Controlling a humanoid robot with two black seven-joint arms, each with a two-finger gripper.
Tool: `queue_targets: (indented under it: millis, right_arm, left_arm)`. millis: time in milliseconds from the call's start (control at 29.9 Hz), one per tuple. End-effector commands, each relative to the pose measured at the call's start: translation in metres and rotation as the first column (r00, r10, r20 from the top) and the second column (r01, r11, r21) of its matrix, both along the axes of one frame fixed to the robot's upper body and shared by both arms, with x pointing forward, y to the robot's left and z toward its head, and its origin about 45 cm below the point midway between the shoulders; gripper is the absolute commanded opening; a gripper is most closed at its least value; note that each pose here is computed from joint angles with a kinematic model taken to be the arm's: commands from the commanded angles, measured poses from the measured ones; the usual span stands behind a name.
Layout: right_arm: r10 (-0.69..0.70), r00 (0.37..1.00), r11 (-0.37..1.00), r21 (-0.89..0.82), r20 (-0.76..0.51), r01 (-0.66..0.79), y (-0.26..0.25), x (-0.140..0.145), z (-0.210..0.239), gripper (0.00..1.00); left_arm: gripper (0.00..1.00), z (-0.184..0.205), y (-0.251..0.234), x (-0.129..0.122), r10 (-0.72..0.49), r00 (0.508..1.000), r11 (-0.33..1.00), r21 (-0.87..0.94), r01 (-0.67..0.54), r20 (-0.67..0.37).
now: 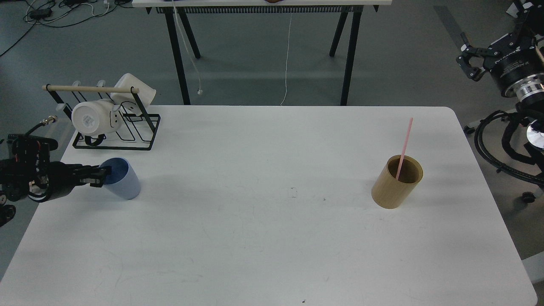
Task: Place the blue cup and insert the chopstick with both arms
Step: 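Close the left gripper around the blue cup, then carry the blue cup with the left gripper to the table center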
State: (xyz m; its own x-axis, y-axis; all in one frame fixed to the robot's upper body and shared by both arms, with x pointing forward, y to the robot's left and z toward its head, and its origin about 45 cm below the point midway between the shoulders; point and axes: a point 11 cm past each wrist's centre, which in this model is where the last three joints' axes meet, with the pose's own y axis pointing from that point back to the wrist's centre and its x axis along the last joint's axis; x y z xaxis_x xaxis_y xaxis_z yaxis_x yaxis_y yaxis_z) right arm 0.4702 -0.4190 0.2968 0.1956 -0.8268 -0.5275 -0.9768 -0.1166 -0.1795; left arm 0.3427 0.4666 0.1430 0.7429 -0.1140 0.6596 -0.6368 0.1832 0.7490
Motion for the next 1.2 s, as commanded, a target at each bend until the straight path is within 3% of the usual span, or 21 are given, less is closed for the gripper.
queue_targets:
  millis: [0, 167, 301, 668, 802, 969, 1170]
  right_arm:
    - [-0.002, 1.000, 1.000, 0.000, 0.000, 0.002, -0.001, 0.000, 0.000, 1.00]
    - [-0.002, 1.000, 1.000, 0.000, 0.000, 0.002, -0.001, 0.000, 0.000, 1.00]
    - [-0.003, 1.000, 1.000, -0.002, 0.005, 0.003, -0.002, 0.000, 0.003, 1.00]
    - [0.051, 0.990, 0.994, -0.098, 0.130, -0.038, 0.016, 0.022, 0.074, 1.00]
    - [0.068, 0.987, 0.993, -0.102, 0.149, -0.053, 0.022, 0.026, 0.087, 1.00]
    - [0.075, 0.986, 0.993, -0.102, 0.151, -0.060, 0.025, 0.027, 0.089, 1.00]
    - [0.072, 0.986, 0.993, -0.103, 0.149, -0.057, 0.024, 0.026, 0.087, 1.00]
  left_arm:
    - [0.04, 0.002, 0.001, 0.001, 0.003, 1.000, 1.000, 0.000, -0.003, 0.001]
    - [0.01, 0.007, -0.006, 0.006, -0.017, 1.000, 1.000, -0.015, 0.017, 0.011]
    - [0.01, 0.033, -0.023, 0.029, -0.062, 0.995, 0.997, -0.034, 0.064, 0.072]
    - [0.02, 0.094, -0.141, 0.059, -0.275, 0.960, 0.959, -0.063, 0.278, 0.045]
    - [0.02, 0.098, -0.200, 0.054, -0.410, 0.912, 0.911, -0.053, 0.409, 0.003]
    - [0.01, 0.084, -0.260, 0.048, -0.577, 0.817, 0.816, 0.051, 0.575, 0.017]
    - [0.01, 0.063, -0.317, 0.036, -0.686, 0.727, 0.725, 0.104, 0.681, 0.017]
